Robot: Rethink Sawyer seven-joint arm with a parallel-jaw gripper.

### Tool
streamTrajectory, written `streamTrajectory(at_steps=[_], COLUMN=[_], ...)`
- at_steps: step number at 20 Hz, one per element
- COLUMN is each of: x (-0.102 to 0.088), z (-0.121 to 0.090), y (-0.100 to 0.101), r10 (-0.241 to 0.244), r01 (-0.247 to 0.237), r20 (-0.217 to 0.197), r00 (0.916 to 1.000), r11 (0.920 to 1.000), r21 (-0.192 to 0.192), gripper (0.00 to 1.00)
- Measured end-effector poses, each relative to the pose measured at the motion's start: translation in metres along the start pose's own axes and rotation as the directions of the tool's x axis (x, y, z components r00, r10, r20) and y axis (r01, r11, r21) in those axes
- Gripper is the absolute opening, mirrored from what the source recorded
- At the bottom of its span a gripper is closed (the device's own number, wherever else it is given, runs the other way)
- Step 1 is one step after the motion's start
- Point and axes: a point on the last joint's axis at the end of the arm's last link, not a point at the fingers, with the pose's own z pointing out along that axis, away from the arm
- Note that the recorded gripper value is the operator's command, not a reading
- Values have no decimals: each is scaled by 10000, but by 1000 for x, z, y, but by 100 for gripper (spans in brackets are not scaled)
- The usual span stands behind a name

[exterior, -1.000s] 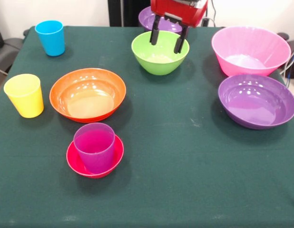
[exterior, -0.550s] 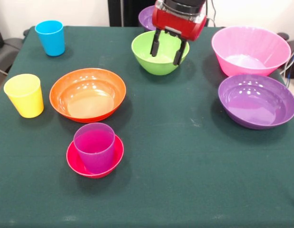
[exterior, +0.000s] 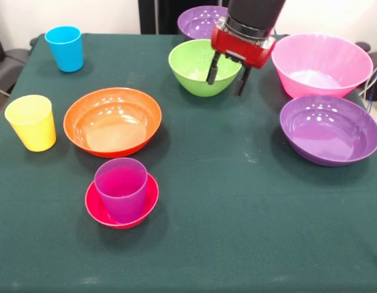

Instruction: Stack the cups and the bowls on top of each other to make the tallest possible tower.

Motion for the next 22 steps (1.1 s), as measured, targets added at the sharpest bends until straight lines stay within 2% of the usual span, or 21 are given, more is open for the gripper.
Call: streamTrajectory(at_steps=[6, 12, 17, 22], x=[12, 14, 9, -1], z=[15, 22, 15, 0], y=[0, -5, -7, -7], r10=[200, 214, 240, 297], r01=[-195, -209, -239, -302], r20=[-254, -193, -40, 234], r00=[9995, 9996, 9997, 9993], r11=[9996, 9994, 9993, 9993], r21=[187, 292, 288, 200], gripper=[100, 100, 100, 100])
